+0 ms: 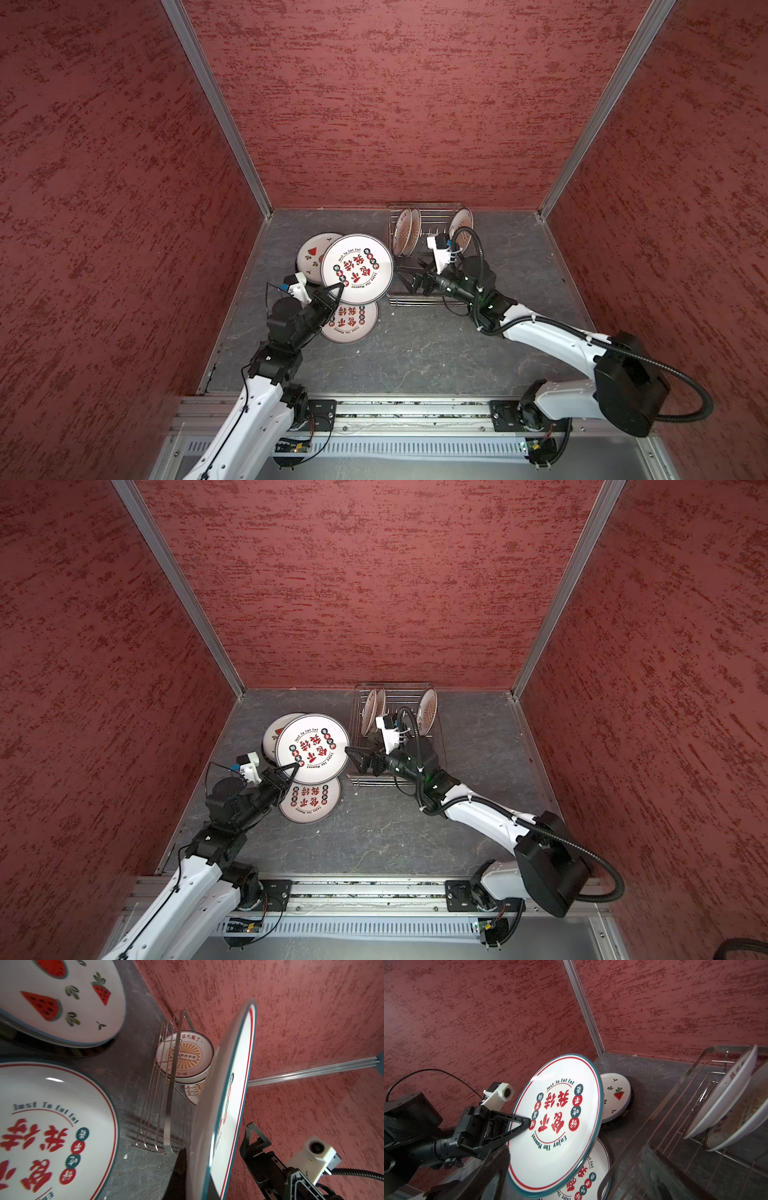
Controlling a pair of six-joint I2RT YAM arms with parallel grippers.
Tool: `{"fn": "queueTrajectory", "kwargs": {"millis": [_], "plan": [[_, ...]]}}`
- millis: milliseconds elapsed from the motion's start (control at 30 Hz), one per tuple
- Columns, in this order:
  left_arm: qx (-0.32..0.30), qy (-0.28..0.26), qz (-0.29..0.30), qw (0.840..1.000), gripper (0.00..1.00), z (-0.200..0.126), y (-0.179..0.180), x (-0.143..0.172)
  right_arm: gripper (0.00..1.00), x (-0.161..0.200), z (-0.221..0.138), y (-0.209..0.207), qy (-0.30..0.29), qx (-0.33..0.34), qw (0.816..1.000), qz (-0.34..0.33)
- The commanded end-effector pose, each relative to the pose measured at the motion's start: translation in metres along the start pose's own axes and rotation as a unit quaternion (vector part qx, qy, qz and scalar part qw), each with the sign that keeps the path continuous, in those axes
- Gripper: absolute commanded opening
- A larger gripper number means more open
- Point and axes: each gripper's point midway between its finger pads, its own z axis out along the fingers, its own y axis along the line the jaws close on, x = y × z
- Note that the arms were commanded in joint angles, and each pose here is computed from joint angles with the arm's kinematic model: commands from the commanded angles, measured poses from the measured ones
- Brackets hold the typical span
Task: Unload the plates from the dish rack
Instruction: Place the plate on the plate.
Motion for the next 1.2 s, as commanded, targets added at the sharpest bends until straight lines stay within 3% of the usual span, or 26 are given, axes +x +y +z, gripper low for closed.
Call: {"fn": "queueTrajectory", "kwargs": {"millis": [0,567,833,1167], "plan": [[-0.021,0.016,-0.031,0.999,0.0,-0.007,0.013,0.005,0.99,-0.011,0.011,0.005,-0.008,0.023,0.999,-0.033],[-0.139,0.008,-0.107,0.984,0.0,-0.016,0.081,0.011,0.99,0.044,0.082,0.01,0.102,0.081,0.987,-0.094],[-0.158,0.008,-0.112,0.981,0.0,-0.015,0.095,0.014,0.99,0.062,0.091,0.027,0.131,0.024,0.986,-0.101],[-0.184,0.012,-0.1,0.978,0.0,-0.018,0.113,0.019,0.99,0.07,0.097,0.025,0.145,0.026,0.984,-0.103]]}}
